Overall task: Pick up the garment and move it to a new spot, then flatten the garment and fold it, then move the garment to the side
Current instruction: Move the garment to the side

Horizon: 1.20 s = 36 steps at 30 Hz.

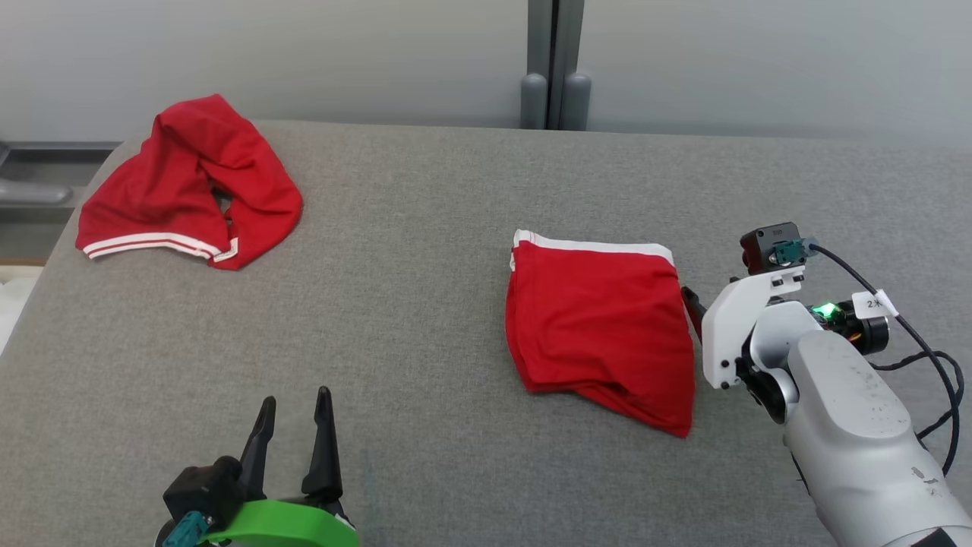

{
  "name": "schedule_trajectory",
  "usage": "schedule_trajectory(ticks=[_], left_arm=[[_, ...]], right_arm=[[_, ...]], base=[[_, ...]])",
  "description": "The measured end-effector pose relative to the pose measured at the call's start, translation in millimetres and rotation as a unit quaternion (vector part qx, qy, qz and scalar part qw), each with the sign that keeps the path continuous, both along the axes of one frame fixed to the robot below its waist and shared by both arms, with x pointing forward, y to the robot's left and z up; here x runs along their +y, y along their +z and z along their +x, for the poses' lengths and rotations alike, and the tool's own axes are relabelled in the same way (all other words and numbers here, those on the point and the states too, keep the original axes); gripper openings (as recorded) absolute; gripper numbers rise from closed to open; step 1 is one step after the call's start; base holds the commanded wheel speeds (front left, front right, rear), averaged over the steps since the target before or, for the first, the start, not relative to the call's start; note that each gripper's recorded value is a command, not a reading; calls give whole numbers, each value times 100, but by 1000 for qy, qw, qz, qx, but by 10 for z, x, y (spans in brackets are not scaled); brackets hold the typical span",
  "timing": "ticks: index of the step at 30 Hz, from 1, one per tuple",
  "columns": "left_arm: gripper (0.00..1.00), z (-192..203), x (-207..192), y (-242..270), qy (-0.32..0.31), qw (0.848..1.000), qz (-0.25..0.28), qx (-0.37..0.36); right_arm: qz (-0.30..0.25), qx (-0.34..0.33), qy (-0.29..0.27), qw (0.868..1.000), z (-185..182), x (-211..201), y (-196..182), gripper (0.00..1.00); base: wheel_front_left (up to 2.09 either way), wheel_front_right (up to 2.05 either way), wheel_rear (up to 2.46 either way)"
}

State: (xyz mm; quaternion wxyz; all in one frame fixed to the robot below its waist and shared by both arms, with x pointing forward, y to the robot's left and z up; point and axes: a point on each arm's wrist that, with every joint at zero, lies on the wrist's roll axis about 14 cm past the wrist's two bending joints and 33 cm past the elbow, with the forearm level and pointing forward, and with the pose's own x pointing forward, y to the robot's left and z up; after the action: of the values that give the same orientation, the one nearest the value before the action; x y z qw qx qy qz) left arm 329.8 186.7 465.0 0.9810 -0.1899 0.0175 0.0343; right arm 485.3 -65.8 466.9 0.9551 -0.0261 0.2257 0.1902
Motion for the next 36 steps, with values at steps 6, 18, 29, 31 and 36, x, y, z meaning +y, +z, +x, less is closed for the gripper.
schedule_trajectory(ticks=[6,18,29,31,36], left_arm=[[100,24,82,-46,14,1000,1,10],[100,125,142,-107,22,999,10,22],[100,389,-147,-5,-32,999,24,1],[100,475,-253,40,-49,998,25,-9],[100,691,-585,118,-102,994,26,-29]], right_arm=[[-18,80,24,996,-42,114,-396,100],[2,129,66,989,-28,470,-682,22],[-18,69,54,996,173,179,-500,0],[-28,58,37,997,231,-38,-453,0],[-48,32,-18,998,339,-648,-313,0]], base=[[0,0,0],[0,0,0],[0,0,0],[0,0,0],[0,0,0]])
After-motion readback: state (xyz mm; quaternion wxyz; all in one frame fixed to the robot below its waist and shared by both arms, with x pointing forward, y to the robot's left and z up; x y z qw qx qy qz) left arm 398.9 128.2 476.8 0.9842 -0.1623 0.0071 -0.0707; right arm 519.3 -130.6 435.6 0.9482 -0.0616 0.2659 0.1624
